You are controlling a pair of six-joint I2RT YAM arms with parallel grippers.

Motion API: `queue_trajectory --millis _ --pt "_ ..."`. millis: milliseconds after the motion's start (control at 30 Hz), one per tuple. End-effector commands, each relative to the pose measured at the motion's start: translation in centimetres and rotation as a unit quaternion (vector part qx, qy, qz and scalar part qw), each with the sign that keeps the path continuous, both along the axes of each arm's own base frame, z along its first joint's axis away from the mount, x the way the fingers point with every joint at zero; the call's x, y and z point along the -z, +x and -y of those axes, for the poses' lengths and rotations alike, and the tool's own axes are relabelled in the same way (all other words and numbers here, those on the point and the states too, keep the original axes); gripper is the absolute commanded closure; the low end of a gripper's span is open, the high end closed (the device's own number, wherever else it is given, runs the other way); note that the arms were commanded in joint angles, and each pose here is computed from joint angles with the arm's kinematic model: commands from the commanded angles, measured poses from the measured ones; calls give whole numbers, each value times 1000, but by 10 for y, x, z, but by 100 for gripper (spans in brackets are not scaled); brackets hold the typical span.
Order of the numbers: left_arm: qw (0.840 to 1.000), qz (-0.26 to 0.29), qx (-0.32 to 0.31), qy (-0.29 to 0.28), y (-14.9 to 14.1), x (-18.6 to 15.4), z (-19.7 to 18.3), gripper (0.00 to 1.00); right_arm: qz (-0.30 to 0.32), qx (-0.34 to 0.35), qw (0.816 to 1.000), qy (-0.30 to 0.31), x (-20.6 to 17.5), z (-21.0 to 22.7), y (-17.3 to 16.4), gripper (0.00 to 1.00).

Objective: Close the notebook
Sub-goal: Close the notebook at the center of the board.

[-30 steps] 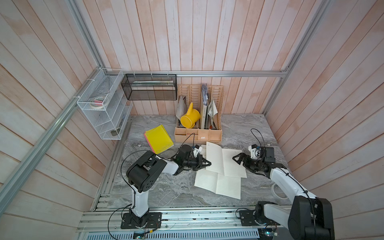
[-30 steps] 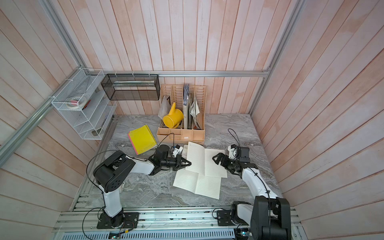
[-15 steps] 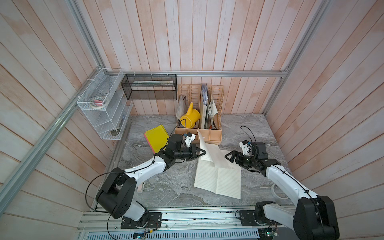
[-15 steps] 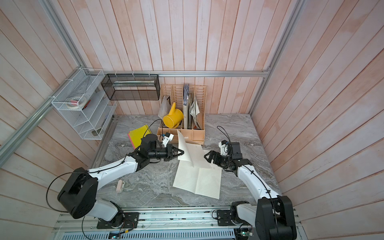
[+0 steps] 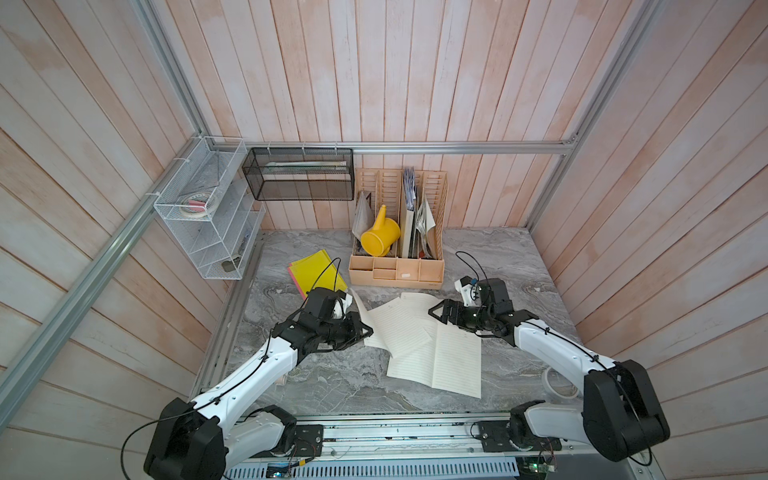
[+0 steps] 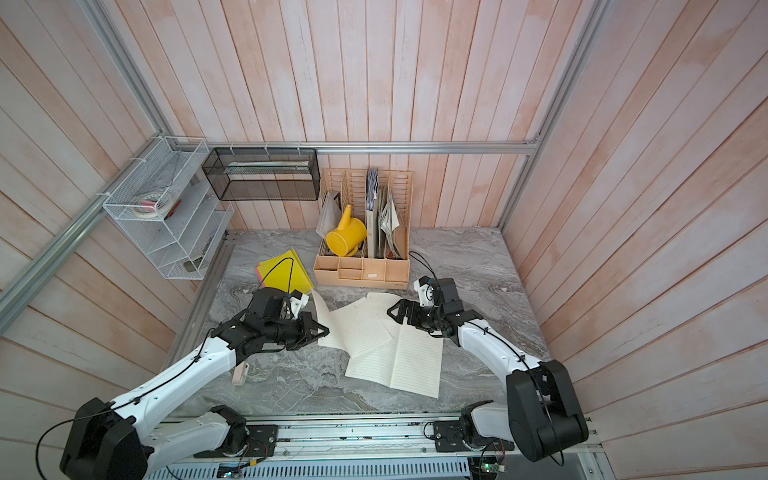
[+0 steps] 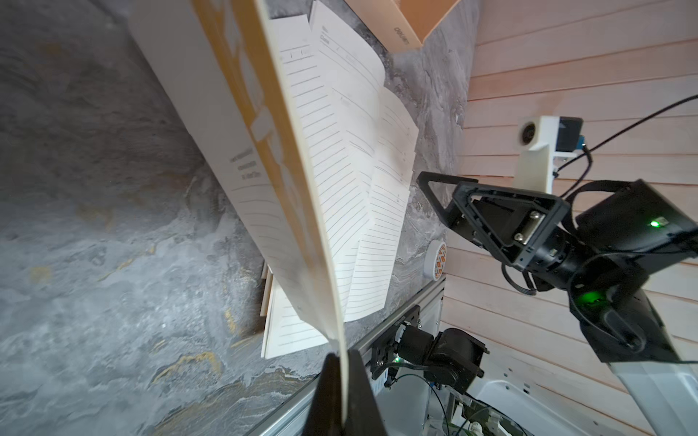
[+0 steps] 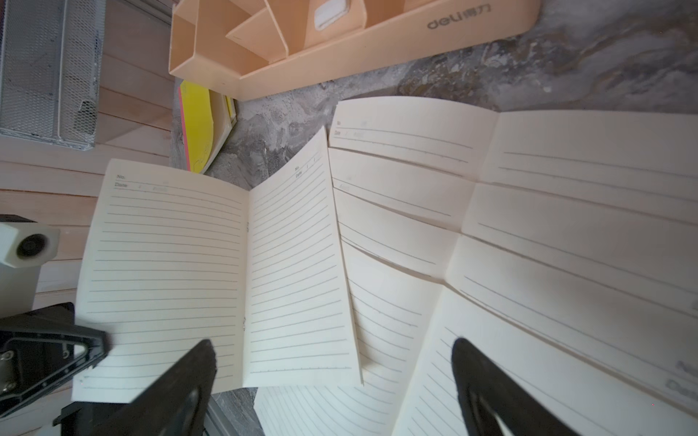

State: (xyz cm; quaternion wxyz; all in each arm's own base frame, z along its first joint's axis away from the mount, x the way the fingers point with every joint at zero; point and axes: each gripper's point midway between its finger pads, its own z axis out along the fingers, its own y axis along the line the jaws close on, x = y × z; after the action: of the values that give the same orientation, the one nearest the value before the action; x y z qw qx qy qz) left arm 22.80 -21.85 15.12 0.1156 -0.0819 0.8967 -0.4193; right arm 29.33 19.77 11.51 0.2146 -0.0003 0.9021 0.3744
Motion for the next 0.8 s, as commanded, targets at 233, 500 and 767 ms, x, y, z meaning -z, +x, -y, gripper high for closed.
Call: queue_trajectory --millis 233,500,767 --pt "996 -38 -37 75 -35 20 -53 100 1 -54 998 44 -6 -52 -6 2" --pt "991 -54 -54 111 -50 19 -77 100 -9 -112 991 69 -2 -106 -21 2" --pt "987 -73 -53 132 -63 21 -88 100 -15 -163 983 88 -1 -152 -35 2"
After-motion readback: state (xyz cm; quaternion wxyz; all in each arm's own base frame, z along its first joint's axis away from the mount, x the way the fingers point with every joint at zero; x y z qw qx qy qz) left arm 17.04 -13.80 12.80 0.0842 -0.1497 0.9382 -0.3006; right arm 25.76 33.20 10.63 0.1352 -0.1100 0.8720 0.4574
